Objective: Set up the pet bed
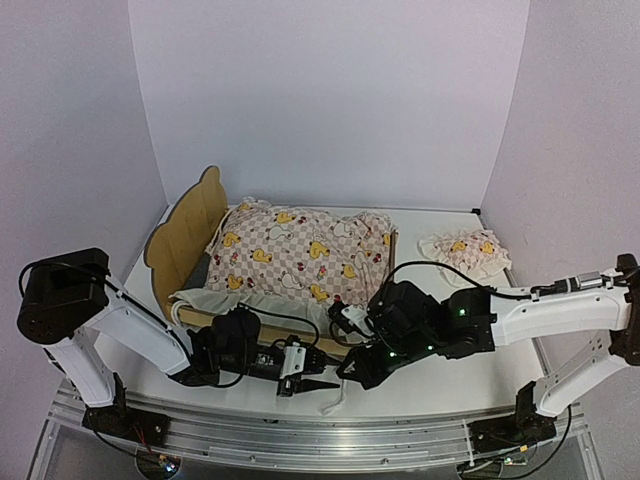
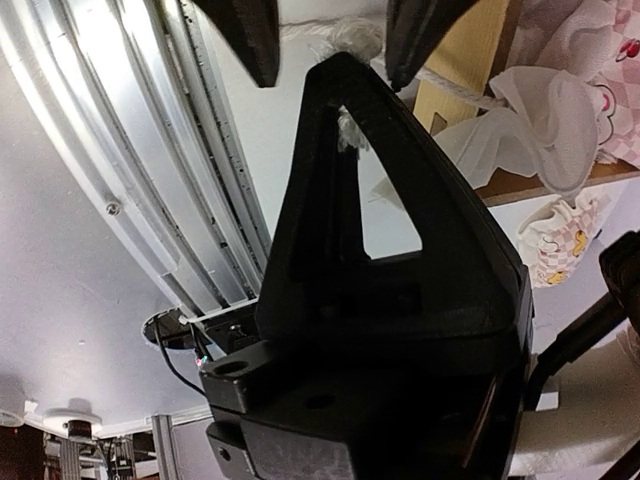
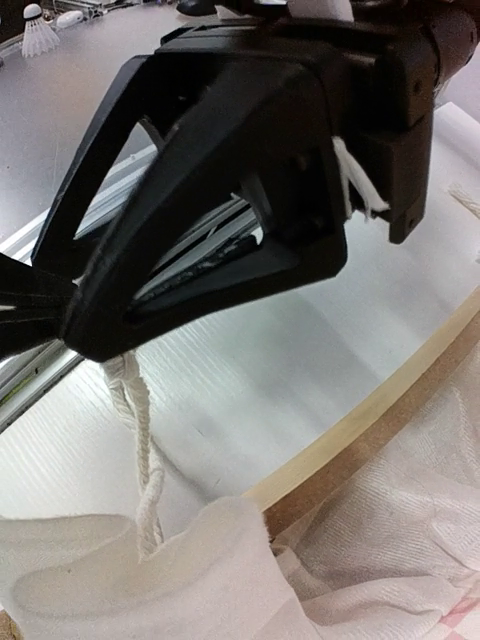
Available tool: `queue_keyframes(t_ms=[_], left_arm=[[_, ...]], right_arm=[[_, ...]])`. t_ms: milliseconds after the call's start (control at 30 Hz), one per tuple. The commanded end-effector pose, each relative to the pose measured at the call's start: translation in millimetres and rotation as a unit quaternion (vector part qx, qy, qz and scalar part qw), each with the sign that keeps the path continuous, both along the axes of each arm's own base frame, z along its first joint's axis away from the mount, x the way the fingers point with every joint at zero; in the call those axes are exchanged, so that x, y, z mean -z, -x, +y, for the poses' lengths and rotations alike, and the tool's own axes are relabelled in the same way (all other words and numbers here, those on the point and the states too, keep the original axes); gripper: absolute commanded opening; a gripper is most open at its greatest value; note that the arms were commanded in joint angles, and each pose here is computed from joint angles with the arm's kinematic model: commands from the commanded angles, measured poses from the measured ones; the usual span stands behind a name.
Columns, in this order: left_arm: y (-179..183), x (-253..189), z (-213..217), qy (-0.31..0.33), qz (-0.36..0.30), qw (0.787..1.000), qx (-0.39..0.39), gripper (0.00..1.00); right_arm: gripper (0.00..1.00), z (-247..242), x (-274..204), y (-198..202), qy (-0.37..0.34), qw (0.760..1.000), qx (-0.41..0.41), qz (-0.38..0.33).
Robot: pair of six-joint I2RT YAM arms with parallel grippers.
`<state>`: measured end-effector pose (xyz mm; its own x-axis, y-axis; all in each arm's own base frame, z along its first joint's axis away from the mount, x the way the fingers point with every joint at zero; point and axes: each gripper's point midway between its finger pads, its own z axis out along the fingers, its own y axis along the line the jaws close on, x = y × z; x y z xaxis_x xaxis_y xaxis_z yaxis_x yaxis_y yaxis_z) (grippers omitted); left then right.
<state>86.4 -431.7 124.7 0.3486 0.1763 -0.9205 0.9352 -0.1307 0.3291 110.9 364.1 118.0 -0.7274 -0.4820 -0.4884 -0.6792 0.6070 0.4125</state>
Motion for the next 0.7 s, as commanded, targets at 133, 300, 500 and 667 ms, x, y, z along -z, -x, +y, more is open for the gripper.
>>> queue_keyframes(t_ms=[133,300,500,667], left_arm=[[-7,-1,-5,-0.007,0.036,0.999,-0.030,0.38],[-12,-10,-12,0.010,0.035,0.998,-0.041,0.28],[-14,-13,-16,0.016,0.048,0.998,-0.044,0.10],[-26,10,-13,-0.040,0.168,0.980,-0.098,0.02]], right_arm=[[0.00,3,-23,-2,-0.040,0.999,0.008,-0.004],[0.00,5,-22,-2,-0.040,0.999,0.006,-0.001],[0.00,5,-16,0,-0.034,0.999,0.005,0.008],[0.11,-16,-6,-21,0.007,0.996,0.093,-0.012]])
